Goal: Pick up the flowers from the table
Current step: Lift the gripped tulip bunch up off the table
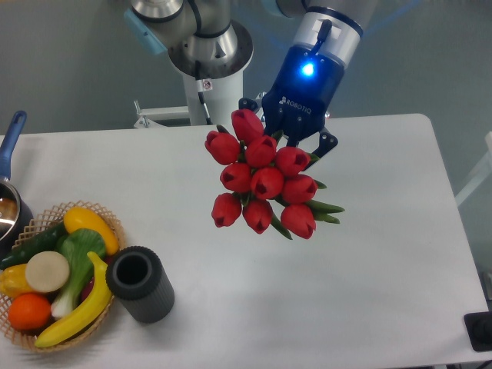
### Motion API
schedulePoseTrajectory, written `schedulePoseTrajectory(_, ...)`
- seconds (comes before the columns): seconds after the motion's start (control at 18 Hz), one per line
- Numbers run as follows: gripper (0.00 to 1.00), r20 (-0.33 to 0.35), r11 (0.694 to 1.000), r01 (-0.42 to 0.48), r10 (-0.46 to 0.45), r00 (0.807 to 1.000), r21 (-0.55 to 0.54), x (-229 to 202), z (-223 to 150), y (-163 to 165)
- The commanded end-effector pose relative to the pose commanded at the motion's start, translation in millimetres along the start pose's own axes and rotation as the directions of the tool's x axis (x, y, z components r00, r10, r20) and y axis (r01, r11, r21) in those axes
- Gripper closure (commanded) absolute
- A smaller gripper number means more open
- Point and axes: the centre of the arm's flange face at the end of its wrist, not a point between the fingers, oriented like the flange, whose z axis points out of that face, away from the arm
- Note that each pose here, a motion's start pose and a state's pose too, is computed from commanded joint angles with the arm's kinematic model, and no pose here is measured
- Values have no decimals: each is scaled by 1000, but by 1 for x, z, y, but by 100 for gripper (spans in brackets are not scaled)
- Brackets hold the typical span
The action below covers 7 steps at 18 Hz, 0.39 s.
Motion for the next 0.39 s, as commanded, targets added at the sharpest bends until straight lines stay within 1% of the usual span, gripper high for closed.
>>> schedulePoseTrajectory(0.39,64,-3,1000,2,-2,1000,4,-1,0,0)
